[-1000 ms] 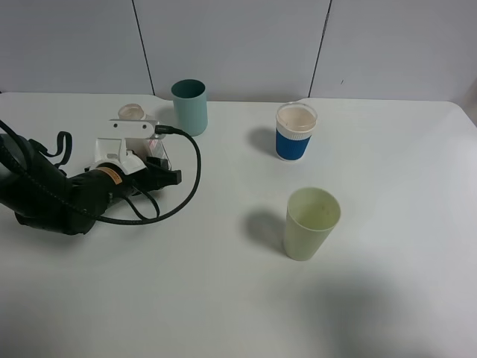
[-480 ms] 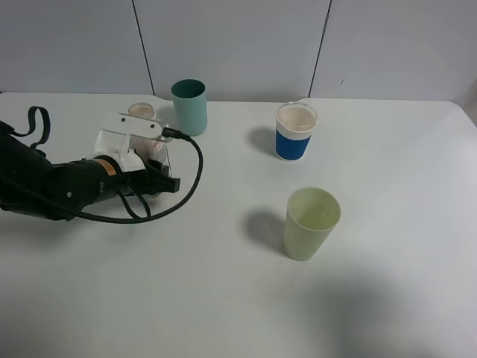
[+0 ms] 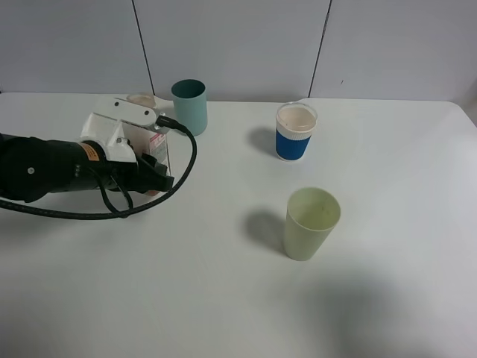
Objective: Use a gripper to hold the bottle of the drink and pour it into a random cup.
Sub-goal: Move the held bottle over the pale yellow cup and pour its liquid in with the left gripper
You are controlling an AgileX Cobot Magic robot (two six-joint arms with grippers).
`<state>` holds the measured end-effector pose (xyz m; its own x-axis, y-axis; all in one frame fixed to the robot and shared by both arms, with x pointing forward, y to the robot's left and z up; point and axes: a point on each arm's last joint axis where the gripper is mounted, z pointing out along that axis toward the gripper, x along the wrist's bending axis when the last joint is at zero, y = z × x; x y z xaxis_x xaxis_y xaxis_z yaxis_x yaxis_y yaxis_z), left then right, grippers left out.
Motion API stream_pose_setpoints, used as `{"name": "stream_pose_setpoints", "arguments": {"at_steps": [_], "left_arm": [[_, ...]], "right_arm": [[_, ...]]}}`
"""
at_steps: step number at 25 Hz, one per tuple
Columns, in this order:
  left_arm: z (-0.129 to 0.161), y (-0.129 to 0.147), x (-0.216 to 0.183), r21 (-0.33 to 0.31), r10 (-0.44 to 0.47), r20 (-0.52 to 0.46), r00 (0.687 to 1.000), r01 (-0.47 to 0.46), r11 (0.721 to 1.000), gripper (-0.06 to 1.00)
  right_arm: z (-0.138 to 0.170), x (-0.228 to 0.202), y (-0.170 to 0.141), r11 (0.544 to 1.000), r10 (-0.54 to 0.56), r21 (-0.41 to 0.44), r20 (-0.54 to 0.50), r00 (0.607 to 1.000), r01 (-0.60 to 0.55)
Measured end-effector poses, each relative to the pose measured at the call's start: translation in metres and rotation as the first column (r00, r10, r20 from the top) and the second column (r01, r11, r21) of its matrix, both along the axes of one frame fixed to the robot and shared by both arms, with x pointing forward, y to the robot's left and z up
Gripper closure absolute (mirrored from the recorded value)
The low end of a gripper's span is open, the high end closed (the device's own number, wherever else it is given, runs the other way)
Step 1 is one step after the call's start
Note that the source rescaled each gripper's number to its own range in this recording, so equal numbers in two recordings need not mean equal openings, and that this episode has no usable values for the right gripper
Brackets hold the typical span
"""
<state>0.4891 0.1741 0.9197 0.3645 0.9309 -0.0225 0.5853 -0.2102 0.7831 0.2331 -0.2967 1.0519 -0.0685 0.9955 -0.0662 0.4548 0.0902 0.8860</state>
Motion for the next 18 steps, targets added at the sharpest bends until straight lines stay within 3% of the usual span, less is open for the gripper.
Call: {"name": "stream_pose_setpoints", "arguments": {"at_steps": [18], "left_arm": [[0.069, -0.007, -0.002, -0.039, -0.074, -0.001, 0.997, 0.074, 0.996, 0.92]], "right_arm": [[0.0, 0.0, 0.0, 1.0, 0.0, 0.0, 0.0, 1.0, 0.0]]}}
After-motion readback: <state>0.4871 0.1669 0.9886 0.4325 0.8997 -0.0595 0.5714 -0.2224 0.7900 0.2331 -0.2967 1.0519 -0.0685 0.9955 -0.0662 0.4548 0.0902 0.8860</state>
